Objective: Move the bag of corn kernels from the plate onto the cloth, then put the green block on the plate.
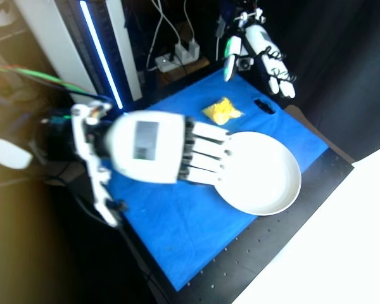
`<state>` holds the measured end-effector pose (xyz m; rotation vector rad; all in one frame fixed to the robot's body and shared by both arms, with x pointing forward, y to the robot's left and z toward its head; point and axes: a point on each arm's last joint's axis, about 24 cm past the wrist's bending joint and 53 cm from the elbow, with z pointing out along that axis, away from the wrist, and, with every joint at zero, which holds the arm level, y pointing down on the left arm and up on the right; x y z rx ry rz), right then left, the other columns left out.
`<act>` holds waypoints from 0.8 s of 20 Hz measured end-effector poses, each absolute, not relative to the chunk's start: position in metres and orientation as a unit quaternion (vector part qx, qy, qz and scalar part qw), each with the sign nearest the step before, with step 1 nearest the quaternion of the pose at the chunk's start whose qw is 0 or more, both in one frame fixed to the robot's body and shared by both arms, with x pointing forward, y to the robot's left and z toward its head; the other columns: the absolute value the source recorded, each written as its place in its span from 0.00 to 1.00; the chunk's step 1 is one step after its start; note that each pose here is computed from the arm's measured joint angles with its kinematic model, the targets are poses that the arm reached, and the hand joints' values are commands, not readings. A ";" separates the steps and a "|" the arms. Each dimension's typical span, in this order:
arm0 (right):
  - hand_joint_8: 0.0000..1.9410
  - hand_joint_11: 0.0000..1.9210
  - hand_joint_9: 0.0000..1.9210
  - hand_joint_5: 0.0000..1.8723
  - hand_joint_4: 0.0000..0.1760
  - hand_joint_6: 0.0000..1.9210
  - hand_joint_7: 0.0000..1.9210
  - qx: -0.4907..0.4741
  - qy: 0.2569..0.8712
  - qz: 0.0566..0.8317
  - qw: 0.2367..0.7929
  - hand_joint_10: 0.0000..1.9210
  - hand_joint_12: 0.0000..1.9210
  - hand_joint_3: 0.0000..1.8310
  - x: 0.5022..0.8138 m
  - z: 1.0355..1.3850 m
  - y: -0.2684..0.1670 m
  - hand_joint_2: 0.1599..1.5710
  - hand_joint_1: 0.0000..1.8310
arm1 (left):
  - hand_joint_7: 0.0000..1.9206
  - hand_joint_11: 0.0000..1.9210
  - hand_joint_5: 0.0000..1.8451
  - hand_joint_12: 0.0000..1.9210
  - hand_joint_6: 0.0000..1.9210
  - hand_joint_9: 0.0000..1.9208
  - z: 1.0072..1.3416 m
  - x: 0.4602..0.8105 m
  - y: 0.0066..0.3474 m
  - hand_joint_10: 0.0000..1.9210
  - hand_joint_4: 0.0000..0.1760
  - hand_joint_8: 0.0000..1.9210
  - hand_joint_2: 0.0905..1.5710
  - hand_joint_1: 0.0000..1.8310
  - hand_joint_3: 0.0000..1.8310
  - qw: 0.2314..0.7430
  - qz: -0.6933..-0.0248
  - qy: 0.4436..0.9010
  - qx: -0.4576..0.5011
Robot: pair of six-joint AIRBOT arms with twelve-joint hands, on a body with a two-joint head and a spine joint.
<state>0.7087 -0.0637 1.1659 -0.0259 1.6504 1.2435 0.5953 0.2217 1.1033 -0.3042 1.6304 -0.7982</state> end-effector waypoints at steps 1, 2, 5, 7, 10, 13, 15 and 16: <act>0.74 0.21 0.31 0.34 0.00 0.74 0.39 -0.013 0.693 0.512 0.507 0.75 0.97 0.00 0.711 1.159 -0.057 0.79 0.64 | 0.00 0.00 0.00 0.08 0.00 0.00 1.102 0.596 0.222 0.00 1.00 0.00 0.72 0.20 0.00 0.604 -0.345 0.705 -0.134; 0.78 0.23 0.30 0.35 0.00 0.71 0.38 -0.010 0.703 0.504 0.501 0.76 0.99 0.00 0.716 1.150 -0.051 0.79 0.63 | 0.00 0.00 0.00 0.15 0.00 0.00 1.101 0.596 0.222 0.00 0.96 0.00 0.72 0.20 0.00 0.602 -0.348 0.705 -0.139; 0.82 0.50 0.48 0.33 0.00 0.68 0.41 0.002 0.725 0.478 0.496 0.85 0.98 0.00 0.736 1.132 -0.044 0.79 0.65 | 0.00 0.00 0.00 0.03 0.00 0.00 1.096 0.598 0.224 0.00 1.00 0.00 0.71 0.24 0.00 0.599 -0.348 0.706 -0.145; 0.77 0.34 0.38 0.35 0.00 0.73 0.38 0.010 0.737 0.462 0.494 0.74 0.93 0.00 0.748 1.125 -0.042 0.79 0.62 | 0.00 0.00 0.00 0.16 0.00 0.00 1.095 0.598 0.223 0.00 0.99 0.00 0.70 0.22 0.00 0.599 -0.349 0.706 -0.145; 0.80 0.41 0.39 0.32 0.00 0.72 0.40 0.014 0.752 0.449 0.483 0.80 0.97 0.00 0.754 1.109 -0.028 0.80 0.64 | 0.00 0.00 0.00 0.08 0.00 0.00 1.095 0.598 0.222 0.00 1.00 0.00 0.71 0.24 0.00 0.598 -0.350 0.707 -0.143; 0.77 0.37 0.38 0.33 0.00 0.69 0.36 0.011 0.769 0.434 0.469 0.83 0.92 0.00 0.755 1.090 -0.015 0.79 0.71 | 0.00 0.00 0.00 0.00 0.00 0.00 1.095 0.598 0.222 0.00 1.00 0.00 0.71 0.25 0.00 0.596 -0.352 0.706 -0.146; 0.77 0.35 0.36 0.32 0.00 0.75 0.38 0.013 0.776 0.426 0.465 0.74 0.90 0.00 0.757 1.083 -0.013 0.80 0.64 | 0.00 0.00 0.00 0.00 0.00 0.00 1.095 0.598 0.222 0.00 1.00 0.00 0.71 0.25 0.00 0.596 -0.353 0.706 -0.145; 0.76 0.35 0.37 0.33 0.00 0.74 0.39 0.015 0.779 0.421 0.464 0.69 0.89 0.00 0.759 1.080 -0.014 0.80 0.63 | 0.00 0.00 0.00 0.00 0.00 0.00 1.095 0.599 0.223 0.00 0.97 0.00 0.71 0.25 0.00 0.596 -0.354 0.706 -0.147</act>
